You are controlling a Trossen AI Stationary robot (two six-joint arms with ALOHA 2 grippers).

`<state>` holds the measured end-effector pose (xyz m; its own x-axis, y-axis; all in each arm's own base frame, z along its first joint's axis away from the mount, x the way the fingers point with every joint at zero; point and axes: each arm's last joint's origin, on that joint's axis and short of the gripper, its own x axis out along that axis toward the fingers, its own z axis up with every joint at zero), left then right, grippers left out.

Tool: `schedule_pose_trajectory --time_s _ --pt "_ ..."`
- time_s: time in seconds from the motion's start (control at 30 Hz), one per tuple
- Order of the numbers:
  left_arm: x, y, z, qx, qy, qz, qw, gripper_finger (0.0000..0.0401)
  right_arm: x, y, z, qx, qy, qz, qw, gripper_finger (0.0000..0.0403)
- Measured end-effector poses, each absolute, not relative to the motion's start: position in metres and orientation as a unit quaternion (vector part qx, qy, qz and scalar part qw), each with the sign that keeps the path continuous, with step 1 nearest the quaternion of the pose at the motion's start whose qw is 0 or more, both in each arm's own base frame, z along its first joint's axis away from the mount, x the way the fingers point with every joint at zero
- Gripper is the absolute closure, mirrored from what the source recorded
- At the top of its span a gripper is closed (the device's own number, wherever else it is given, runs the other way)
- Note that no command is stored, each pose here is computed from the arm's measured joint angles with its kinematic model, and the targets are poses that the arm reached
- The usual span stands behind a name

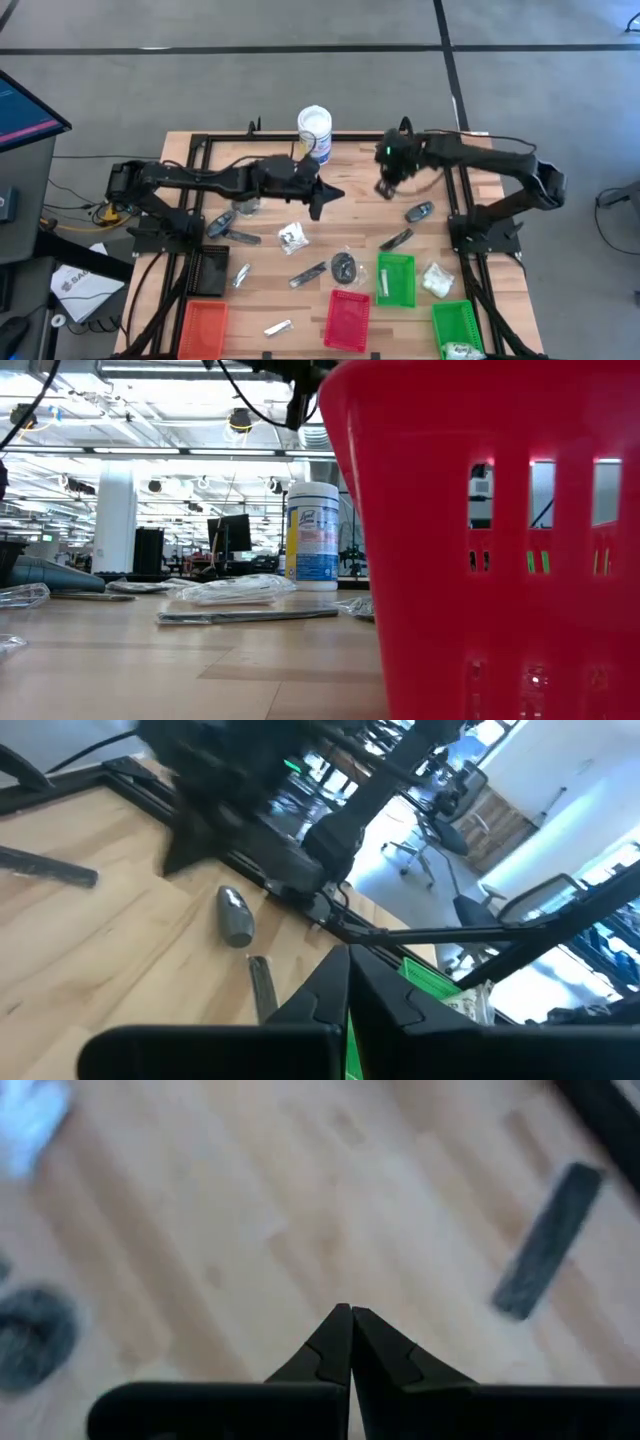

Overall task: Pick & Place Travel size toiletries
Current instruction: Move the black comb to the center of the table

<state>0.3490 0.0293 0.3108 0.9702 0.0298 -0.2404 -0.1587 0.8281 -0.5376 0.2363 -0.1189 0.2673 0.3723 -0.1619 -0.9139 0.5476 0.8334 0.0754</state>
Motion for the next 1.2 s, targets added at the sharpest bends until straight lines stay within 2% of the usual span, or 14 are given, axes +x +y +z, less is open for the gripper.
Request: schedule_pose_trajectory --time_s 0.23,0.53,0.77,1.0,1.2 --pt "0.344 0.063 0.311 -0.293 0.122 -0.001 0.948 0.0400 0.223 -0.192 0.232 0.281 0.516 -0.265 0.764 0.0403" --pt "0.340 0.081 0.311 -0.278 0.119 0.004 0.953 0.0400 0.240 -0.249 0.202 0.328 0.543 -0.292 0.716 0.0403" --pt "0.336 0.084 0.314 -0.271 0.120 -0.005 0.955 0.0400 0.259 -0.270 0.196 0.266 0.628 -0.221 0.697 0.0403" --pt "0.336 0.080 0.310 -0.274 0.142 -0.009 0.951 0.0400 0.273 -0.273 0.183 0.119 0.723 -0.068 0.677 0.0403" --pt "0.336 0.075 0.307 -0.274 0.159 -0.016 0.948 0.0400 0.277 -0.278 0.167 0.121 0.731 -0.077 0.667 0.0399"
